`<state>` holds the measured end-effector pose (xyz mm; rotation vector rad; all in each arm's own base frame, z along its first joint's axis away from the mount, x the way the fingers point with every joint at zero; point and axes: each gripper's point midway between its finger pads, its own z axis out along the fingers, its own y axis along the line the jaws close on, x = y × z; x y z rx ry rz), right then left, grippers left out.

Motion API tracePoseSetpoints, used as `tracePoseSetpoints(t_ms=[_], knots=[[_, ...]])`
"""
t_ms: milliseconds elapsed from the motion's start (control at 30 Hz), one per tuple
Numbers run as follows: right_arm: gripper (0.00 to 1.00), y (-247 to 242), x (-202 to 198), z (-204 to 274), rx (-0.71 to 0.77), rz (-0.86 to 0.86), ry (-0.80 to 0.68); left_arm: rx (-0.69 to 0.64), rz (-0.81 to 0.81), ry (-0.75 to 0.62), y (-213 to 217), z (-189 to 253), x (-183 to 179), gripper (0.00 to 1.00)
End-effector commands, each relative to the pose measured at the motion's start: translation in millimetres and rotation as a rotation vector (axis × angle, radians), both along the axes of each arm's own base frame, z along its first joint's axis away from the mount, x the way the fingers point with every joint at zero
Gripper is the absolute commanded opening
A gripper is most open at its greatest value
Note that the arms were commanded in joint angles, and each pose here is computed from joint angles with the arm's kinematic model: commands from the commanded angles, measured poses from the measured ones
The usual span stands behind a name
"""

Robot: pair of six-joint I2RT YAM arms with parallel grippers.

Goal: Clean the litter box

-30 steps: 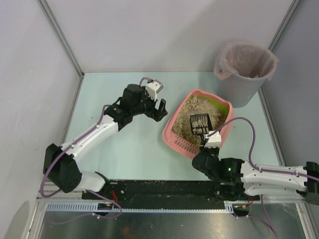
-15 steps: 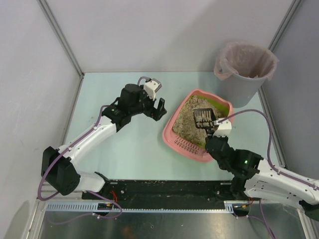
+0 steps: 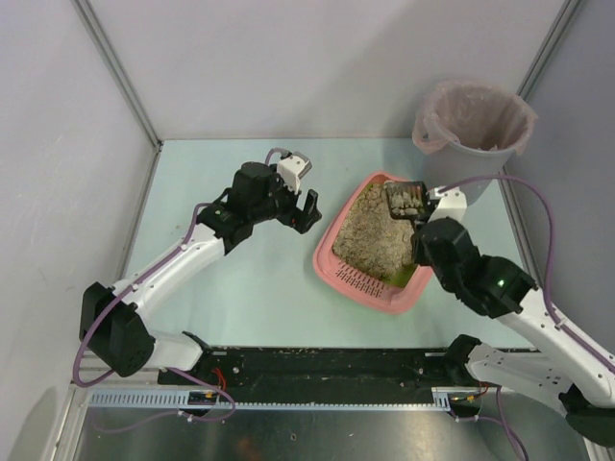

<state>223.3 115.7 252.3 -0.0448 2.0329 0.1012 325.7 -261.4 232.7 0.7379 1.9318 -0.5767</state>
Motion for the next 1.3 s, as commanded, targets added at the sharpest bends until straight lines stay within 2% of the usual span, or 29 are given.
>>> tracePoseSetpoints(t_ms=[0,300,500,767,933,967,1000,1267], knots=[[0.0,-1,7,38,0.043,0.054,0.001,-0.004,-0.003,-0.036,0,7,3,0.92],[0.0,-32,69,74,-0.03,-0.015,0.014,-0.031,-0.033,-0.011,-7,7,-1,0.93],[0.0,-66,117,107,-0.045,-0.086,-0.027,-0.035,-0.049,-0.004,-9,7,-3,0.92],[0.0,-118,160,148,-0.085,-0.203,-0.11,-0.057,-0.047,0.013,-11,9,-5,0.93],[0.0,-148,185,153,-0.216,-0.263,-0.083,-0.064,-0.052,0.024,-13,8,-6,0.93],[0.0,-155,195,141,-0.254,-0.28,-0.039,-0.067,-0.051,0.021,-13,10,-6,0.93],[0.0,-158,197,153,-0.287,-0.278,-0.057,-0.068,-0.054,0.022,-13,10,-7,0.92],[0.0,-181,222,135,-0.488,-0.245,0.081,-0.073,-0.054,0.014,-12,14,-8,0.92]])
